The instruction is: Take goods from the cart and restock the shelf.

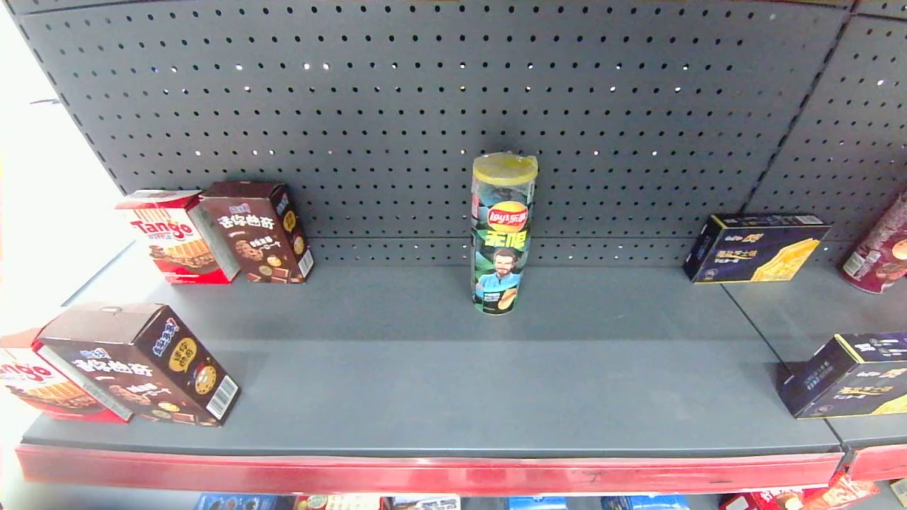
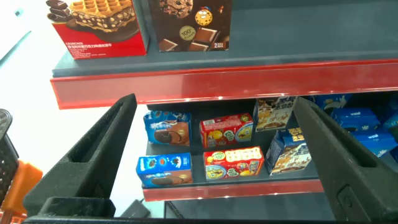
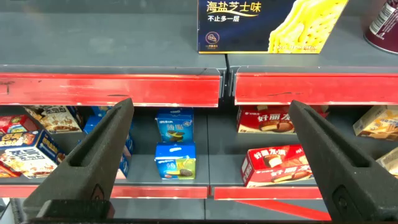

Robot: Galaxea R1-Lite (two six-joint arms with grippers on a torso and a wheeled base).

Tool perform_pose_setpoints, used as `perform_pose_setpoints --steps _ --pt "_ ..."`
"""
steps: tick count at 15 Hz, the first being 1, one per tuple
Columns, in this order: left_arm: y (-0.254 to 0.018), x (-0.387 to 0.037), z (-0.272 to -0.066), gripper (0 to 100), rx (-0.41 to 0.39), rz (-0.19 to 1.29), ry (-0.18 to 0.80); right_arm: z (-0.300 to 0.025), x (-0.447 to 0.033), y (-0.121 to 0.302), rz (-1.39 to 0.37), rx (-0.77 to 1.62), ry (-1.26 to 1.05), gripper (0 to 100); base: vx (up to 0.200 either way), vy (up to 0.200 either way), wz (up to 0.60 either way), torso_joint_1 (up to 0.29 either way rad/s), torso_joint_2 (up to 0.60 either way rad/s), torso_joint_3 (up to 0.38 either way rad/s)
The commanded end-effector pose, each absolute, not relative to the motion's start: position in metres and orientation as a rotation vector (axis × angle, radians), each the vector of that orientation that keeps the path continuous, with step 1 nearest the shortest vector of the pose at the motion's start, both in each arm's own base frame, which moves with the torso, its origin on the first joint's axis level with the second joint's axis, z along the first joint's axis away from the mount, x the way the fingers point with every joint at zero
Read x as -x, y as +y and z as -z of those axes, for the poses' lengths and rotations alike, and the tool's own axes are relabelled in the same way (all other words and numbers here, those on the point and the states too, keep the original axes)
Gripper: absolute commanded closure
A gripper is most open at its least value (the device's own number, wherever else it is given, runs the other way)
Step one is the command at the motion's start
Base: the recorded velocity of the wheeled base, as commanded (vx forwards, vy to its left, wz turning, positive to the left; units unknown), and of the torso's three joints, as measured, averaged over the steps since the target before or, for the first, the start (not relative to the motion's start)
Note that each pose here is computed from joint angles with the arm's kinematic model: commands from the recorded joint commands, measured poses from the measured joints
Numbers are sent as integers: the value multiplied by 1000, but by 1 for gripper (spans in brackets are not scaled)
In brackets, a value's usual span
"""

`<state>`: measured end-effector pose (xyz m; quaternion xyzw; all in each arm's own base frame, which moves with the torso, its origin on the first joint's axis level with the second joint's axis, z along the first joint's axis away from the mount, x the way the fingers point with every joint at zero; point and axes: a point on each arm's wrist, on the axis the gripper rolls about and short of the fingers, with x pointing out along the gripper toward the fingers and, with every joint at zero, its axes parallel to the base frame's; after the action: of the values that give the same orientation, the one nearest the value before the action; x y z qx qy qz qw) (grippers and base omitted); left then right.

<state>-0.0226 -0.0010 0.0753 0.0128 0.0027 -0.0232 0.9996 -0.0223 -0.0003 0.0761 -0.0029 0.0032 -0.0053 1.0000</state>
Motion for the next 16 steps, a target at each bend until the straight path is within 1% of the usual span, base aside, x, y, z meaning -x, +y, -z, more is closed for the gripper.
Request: perform_pose_setpoints --steps 1,10,16 --pt "-1 23 -75 0 -26 46 4 -76 22 0 11 6 8 0 0 0 0 0 0 0" --pt "-1 23 -75 0 -26 46 6 -76 22 0 14 3 8 0 0 0 0 0 0 0" --pt "-1 23 -75 0 -26 48 6 -76 22 0 15 5 6 0 0 0 600 1 2 4"
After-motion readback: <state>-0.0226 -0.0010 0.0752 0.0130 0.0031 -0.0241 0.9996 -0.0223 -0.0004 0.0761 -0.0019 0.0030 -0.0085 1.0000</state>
